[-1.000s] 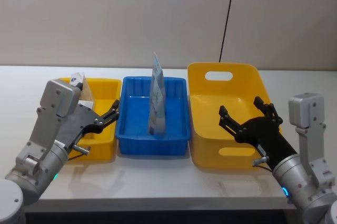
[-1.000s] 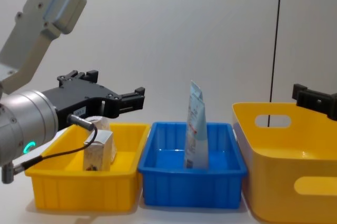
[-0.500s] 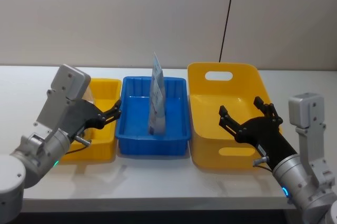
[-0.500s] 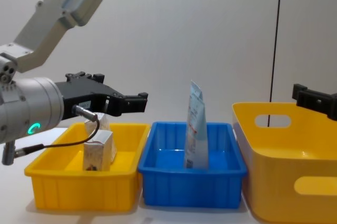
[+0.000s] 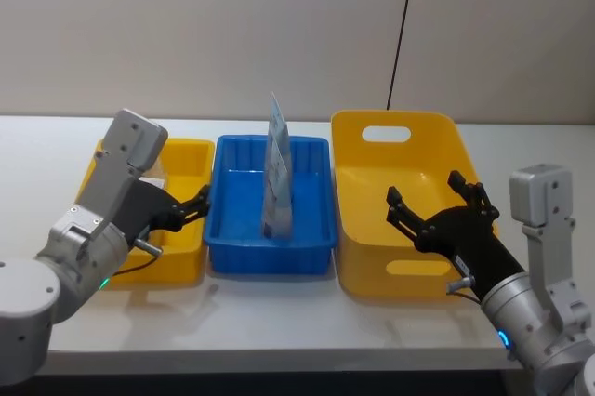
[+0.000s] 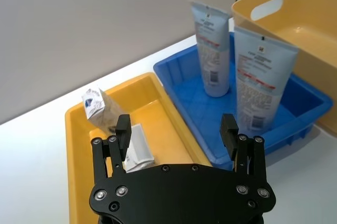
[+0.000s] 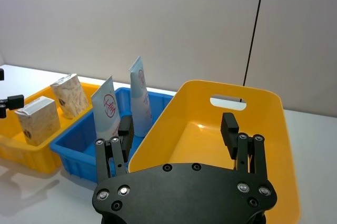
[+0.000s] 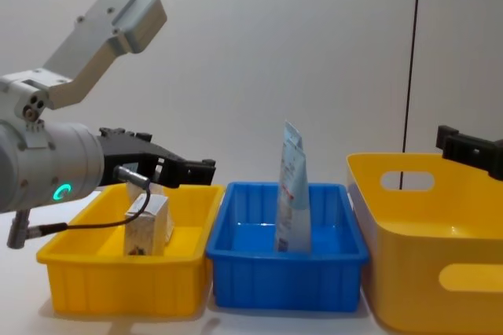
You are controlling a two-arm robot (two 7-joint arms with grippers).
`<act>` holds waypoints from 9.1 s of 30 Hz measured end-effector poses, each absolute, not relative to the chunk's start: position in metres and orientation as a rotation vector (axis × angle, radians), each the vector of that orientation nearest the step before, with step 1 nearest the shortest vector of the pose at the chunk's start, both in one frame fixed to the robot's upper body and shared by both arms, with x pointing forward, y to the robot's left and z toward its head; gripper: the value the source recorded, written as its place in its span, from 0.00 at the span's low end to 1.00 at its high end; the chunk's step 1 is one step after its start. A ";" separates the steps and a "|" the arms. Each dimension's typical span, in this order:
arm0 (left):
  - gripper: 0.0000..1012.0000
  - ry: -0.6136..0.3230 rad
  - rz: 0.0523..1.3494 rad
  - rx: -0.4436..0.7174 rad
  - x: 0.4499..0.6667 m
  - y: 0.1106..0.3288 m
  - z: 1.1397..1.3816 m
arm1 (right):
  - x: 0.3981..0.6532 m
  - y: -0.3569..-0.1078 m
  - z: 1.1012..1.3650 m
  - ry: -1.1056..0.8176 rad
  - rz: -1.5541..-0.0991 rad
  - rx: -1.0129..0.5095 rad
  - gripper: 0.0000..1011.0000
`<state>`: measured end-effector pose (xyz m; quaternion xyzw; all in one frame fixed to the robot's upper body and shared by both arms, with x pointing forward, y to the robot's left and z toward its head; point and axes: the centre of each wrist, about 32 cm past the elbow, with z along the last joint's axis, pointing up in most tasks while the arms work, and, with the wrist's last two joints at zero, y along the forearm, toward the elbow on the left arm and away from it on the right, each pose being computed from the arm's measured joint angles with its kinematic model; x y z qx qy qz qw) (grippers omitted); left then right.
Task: Bimanual collaborative sorting of washing and personal care products
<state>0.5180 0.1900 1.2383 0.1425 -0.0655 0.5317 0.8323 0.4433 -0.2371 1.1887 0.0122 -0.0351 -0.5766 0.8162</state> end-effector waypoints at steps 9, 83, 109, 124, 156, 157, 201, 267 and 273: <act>0.99 -0.111 1.192 0.359 0.522 0.185 1.238 | 0.443 -0.237 1.189 -0.075 -1.230 0.026 0.99; 0.99 0.069 1.322 0.385 0.560 0.186 1.194 | 0.443 -0.237 1.189 -0.075 -1.229 0.026 0.99; 0.64 0.070 1.328 0.370 0.571 0.189 1.182 | 0.443 -0.237 1.189 -0.075 -1.230 0.026 0.99; 0.36 0.084 1.334 0.345 0.573 0.190 1.175 | 0.443 -0.237 1.189 -0.075 -1.230 0.026 0.99; 0.36 -0.169 1.293 0.393 0.548 0.205 1.245 | 0.443 -0.237 1.189 -0.075 -1.229 0.026 0.99; 0.36 -0.177 1.287 0.392 0.547 0.206 1.248 | 0.443 -0.237 1.189 -0.075 -1.229 0.026 0.99; 0.36 -0.328 0.666 0.230 0.538 0.229 1.328 | 0.443 -0.237 1.189 -0.075 -1.230 0.026 0.99; 0.36 -0.275 0.244 0.115 0.564 0.254 1.291 | 0.443 -0.237 1.189 -0.075 -1.230 0.026 0.99; 0.36 -0.277 0.227 0.119 0.566 0.258 1.293 | 0.443 -0.237 1.189 -0.075 -1.230 0.026 0.99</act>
